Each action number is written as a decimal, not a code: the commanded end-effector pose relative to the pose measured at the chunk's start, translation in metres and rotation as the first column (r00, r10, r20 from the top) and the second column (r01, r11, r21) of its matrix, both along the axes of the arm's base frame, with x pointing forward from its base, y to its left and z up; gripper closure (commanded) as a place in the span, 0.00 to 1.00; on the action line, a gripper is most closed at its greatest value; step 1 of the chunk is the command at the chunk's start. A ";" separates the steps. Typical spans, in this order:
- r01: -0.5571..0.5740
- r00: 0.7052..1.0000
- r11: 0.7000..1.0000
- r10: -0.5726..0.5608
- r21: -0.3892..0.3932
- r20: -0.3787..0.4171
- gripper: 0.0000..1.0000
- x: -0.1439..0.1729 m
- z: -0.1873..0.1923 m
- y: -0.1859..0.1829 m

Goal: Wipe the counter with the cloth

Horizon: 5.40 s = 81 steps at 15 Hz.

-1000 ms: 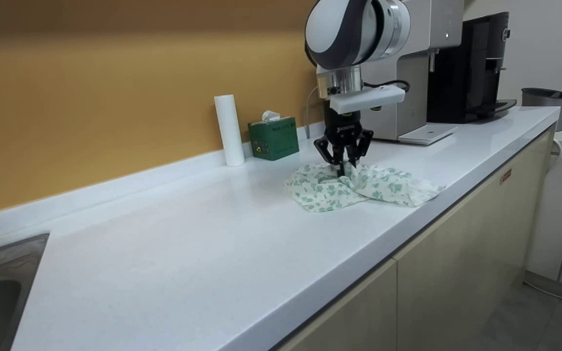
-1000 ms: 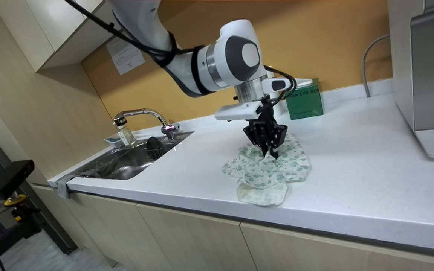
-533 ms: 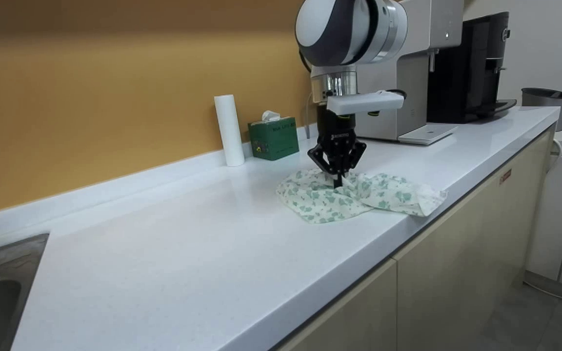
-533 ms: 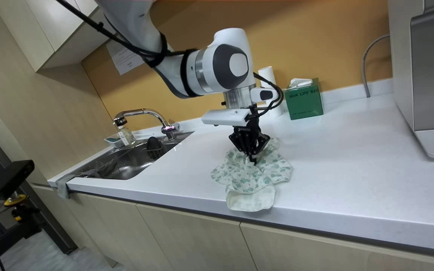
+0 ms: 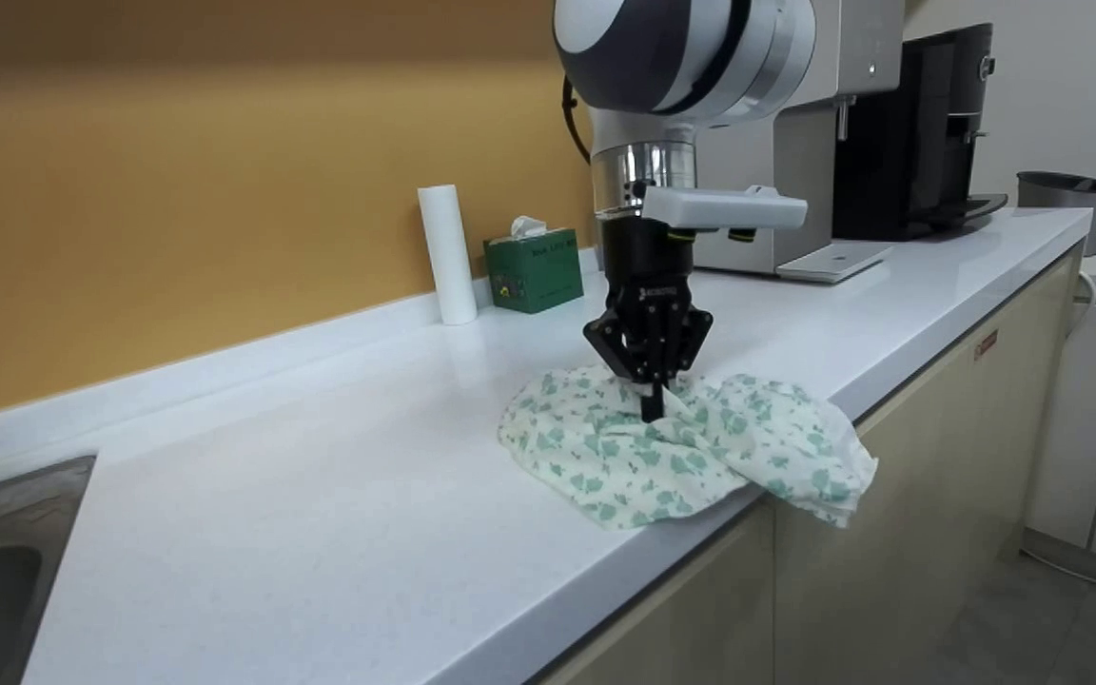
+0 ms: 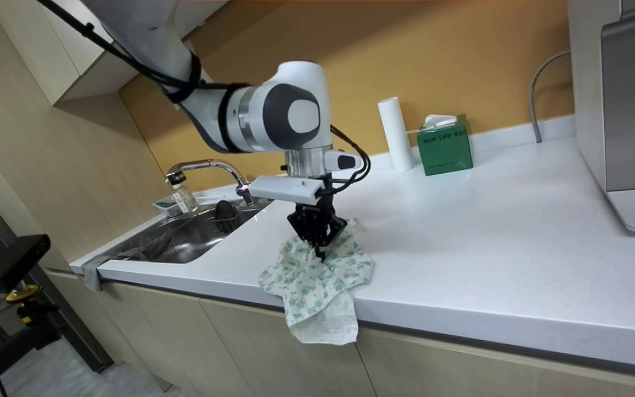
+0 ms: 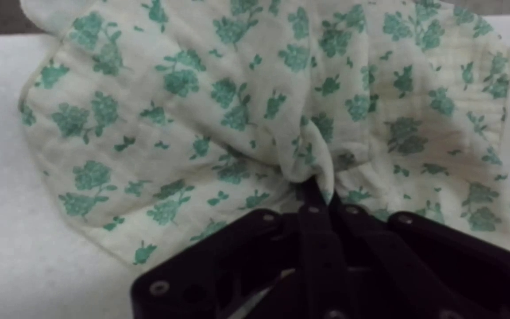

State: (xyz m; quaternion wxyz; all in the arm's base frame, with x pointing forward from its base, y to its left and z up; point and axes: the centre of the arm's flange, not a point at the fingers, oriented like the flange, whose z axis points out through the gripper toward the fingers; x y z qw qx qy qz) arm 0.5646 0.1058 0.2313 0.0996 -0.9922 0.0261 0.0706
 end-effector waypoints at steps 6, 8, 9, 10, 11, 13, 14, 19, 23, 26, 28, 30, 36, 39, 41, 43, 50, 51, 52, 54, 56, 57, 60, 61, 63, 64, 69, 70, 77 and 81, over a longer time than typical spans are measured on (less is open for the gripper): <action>0.295 0.951 0.952 -0.284 -0.084 0.122 1.00 -0.029 -0.018 -0.098; 0.382 0.915 0.919 -0.363 -0.094 0.177 1.00 -0.036 -0.015 -0.141; 0.427 0.893 0.899 -0.401 -0.100 0.205 1.00 -0.042 -0.014 -0.163; 0.472 0.868 0.876 -0.440 -0.103 0.232 1.00 -0.048 -0.012 -0.184; 0.515 0.840 0.851 -0.476 -0.107 0.260 1.00 -0.055 -0.011 -0.204; 0.600 0.779 0.792 -0.548 -0.110 0.307 1.00 -0.082 -0.014 -0.238; 0.640 0.745 0.760 -0.580 -0.111 0.329 1.00 -0.089 -0.015 -0.249; 0.783 0.596 0.612 -0.692 -0.106 0.407 1.00 -0.085 -0.026 -0.245; 0.742 0.637 0.662 -0.642 -0.110 0.427 1.00 -0.003 -0.026 -0.204; 0.673 0.697 0.731 -0.578 -0.112 0.424 1.00 0.044 -0.029 -0.159; 0.623 0.740 0.774 -0.535 -0.114 0.408 1.00 0.075 -0.032 -0.127; 0.557 0.790 0.822 -0.481 -0.118 0.380 1.00 0.103 -0.034 -0.094; 0.322 0.922 0.945 -0.302 -0.050 0.243 1.00 0.129 -0.035 0.004; 0.211 0.966 0.976 -0.200 -0.048 0.166 1.00 0.108 -0.024 0.020; 0.162 0.981 0.984 -0.153 -0.071 0.118 1.00 0.088 -0.019 0.017; 0.146 0.987 0.982 -0.137 -0.121 0.084 1.00 0.070 -0.016 0.007; 0.242 0.970 0.931 -0.240 -0.272 0.041 1.00 0.004 -0.010 -0.062; 0.283 0.958 0.911 -0.280 -0.299 0.054 1.00 -0.006 -0.009 -0.079; 0.323 0.946 0.892 -0.318 -0.318 0.066 1.00 -0.012 -0.008 -0.095; 0.393 0.918 0.850 -0.384 -0.350 0.098 1.00 -0.019 -0.007 -0.123; 0.476 0.879 0.809 -0.451 -0.345 0.156 1.00 -0.014 -0.007 -0.146; 0.528 0.849 0.788 -0.490 -0.316 0.196 1.00 -0.007 -0.007 -0.154; 0.630 0.769 0.742 -0.555 -0.230 0.317 1.00 0.024 -0.002 -0.170; 0.658 0.739 0.725 -0.569 -0.205 0.361 1.00 0.032 -0.001 -0.174; 0.707 0.674 0.689 -0.588 -0.159 0.446 1.00 0.052 0.000 -0.176; 0.722 0.648 0.678 -0.593 -0.138 0.478 1.00 0.061 0.000 -0.175; 0.746 0.574 0.659 -0.564 -0.094 0.594 1.00 0.119 0.000 -0.146; 0.743 0.573 0.663 -0.559 -0.092 0.599 1.00 0.133 0.000 -0.137; 0.618 0.718 0.777 -0.496 -0.120 0.489 1.00 0.171 0.000 -0.073; 0.488 0.845 0.865 -0.436 -0.114 0.311 1.00 0.136 0.018 -0.059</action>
